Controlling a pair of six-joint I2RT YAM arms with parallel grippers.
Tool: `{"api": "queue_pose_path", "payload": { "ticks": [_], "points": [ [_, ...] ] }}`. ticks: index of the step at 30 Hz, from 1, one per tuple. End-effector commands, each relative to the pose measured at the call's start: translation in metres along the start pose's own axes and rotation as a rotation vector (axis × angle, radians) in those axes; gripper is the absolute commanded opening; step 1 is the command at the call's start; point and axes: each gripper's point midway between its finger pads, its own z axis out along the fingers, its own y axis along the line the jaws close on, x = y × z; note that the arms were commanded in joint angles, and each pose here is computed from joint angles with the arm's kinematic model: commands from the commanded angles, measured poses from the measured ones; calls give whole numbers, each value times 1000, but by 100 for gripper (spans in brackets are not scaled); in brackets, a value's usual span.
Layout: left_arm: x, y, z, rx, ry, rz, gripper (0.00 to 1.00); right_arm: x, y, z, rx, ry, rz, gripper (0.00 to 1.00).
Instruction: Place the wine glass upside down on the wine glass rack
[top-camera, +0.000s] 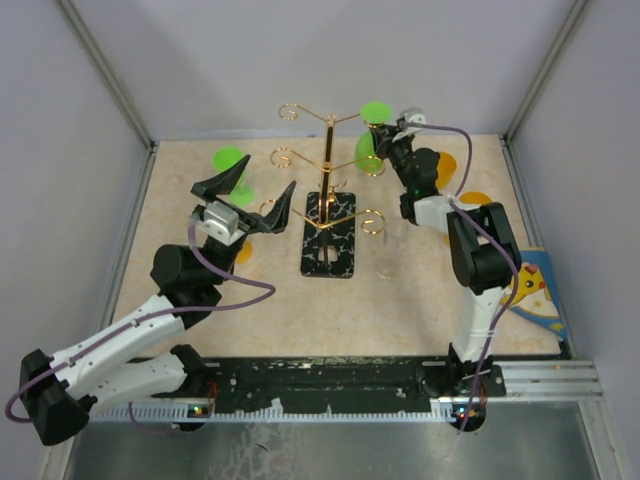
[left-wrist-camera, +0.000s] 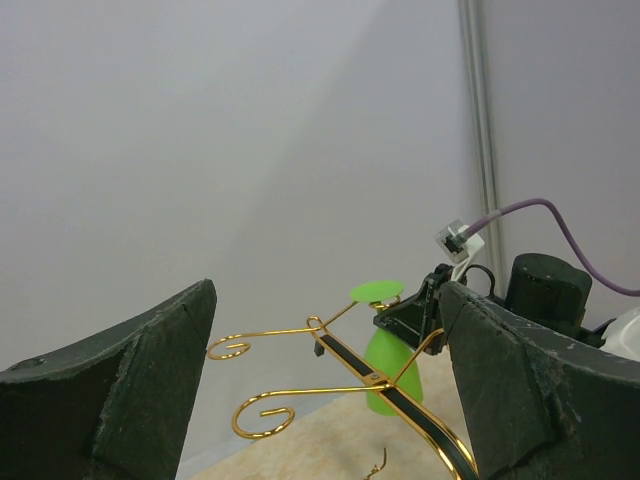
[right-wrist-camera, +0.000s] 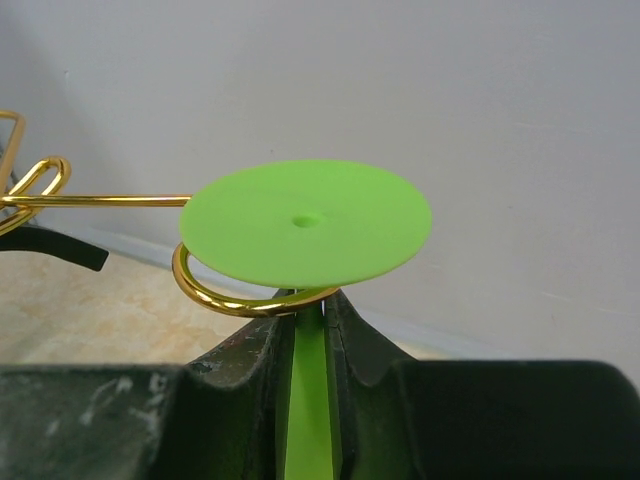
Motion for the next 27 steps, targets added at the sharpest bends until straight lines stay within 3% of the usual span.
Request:
{"api": "queue_pose_path", "payload": {
  "ticks": [1, 23, 27],
  "points": [
    [-7, 3, 1, -9, -27, -6, 98, -51, -3, -4, 24, -110, -58, 17],
    [-9, 2, 2, -7, -33, -18, 98, -60, 27, -20, -125, -51, -67, 15],
    [-9, 2, 2, -6, -34, -20, 98, -61, 27, -21, -126, -56, -69, 27]
  ]
}}
